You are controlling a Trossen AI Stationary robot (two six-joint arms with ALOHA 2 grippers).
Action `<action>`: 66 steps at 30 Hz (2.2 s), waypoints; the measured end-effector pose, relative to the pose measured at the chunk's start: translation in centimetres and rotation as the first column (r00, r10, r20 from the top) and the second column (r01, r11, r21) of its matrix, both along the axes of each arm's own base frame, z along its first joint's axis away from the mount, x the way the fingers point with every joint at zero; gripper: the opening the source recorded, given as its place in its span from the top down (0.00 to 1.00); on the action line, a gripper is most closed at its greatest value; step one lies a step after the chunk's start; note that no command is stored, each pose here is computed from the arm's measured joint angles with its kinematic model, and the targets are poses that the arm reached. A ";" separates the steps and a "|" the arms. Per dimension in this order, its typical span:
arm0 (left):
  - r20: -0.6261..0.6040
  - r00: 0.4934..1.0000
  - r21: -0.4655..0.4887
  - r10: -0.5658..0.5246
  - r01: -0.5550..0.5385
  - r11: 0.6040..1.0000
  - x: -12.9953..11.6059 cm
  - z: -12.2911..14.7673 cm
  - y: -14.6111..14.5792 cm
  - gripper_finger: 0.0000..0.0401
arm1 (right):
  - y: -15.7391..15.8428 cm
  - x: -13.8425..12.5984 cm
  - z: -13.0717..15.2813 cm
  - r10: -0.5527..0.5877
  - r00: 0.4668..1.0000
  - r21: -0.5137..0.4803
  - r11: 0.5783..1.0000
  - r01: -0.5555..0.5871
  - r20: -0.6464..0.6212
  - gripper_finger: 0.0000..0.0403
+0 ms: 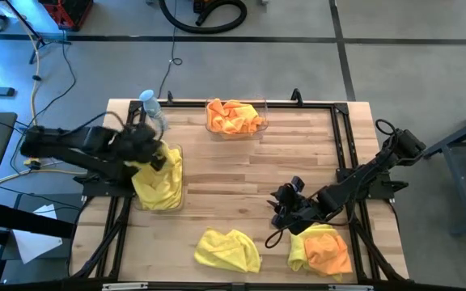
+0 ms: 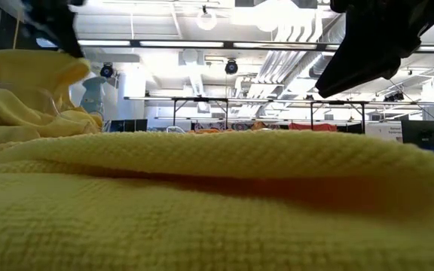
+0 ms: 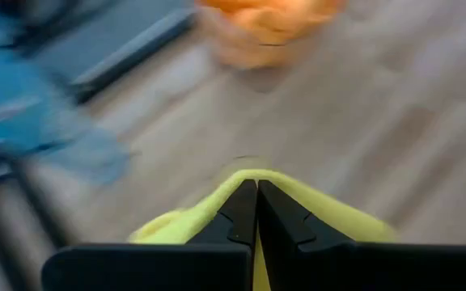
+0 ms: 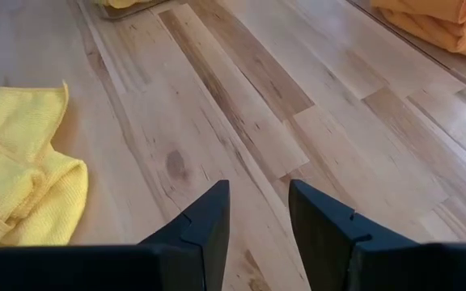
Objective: Sort microfiber towel by color & place in baskets
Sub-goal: Put the yellow microfiber towel into the bottom transparent bin
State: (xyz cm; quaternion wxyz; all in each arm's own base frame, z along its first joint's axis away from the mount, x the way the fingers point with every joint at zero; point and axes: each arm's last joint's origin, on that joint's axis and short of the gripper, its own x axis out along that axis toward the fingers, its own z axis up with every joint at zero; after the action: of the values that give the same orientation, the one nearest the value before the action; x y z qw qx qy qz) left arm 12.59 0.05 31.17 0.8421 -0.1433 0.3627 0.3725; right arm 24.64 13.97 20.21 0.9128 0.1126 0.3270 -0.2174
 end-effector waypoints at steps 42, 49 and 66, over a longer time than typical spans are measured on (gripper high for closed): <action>-0.420 0.904 -0.348 -0.079 -0.080 0.934 3.6 -13.8 3.3 1.00 | 0.1 0.1 0.1 0.025 1.000 -0.019 1.000 -0.025 0.001 0.69; -0.485 0.867 -0.369 -0.115 -0.084 0.926 4.2 -15.0 3.3 1.00 | 0.1 0.1 0.1 0.026 1.000 -0.019 0.999 -0.026 0.000 0.69; -0.363 0.929 -0.398 -0.069 -0.088 0.913 2.7 -12.8 2.9 0.93 | 0.0 0.1 0.1 0.031 0.999 -0.027 0.999 -0.031 -0.006 0.69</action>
State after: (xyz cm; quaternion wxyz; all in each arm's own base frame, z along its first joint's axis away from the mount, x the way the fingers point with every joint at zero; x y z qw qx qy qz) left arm 15.33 2.91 18.38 0.7083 -0.2448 0.5834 0.3129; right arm 24.71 14.02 20.26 0.9165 0.0943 0.3284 -0.2079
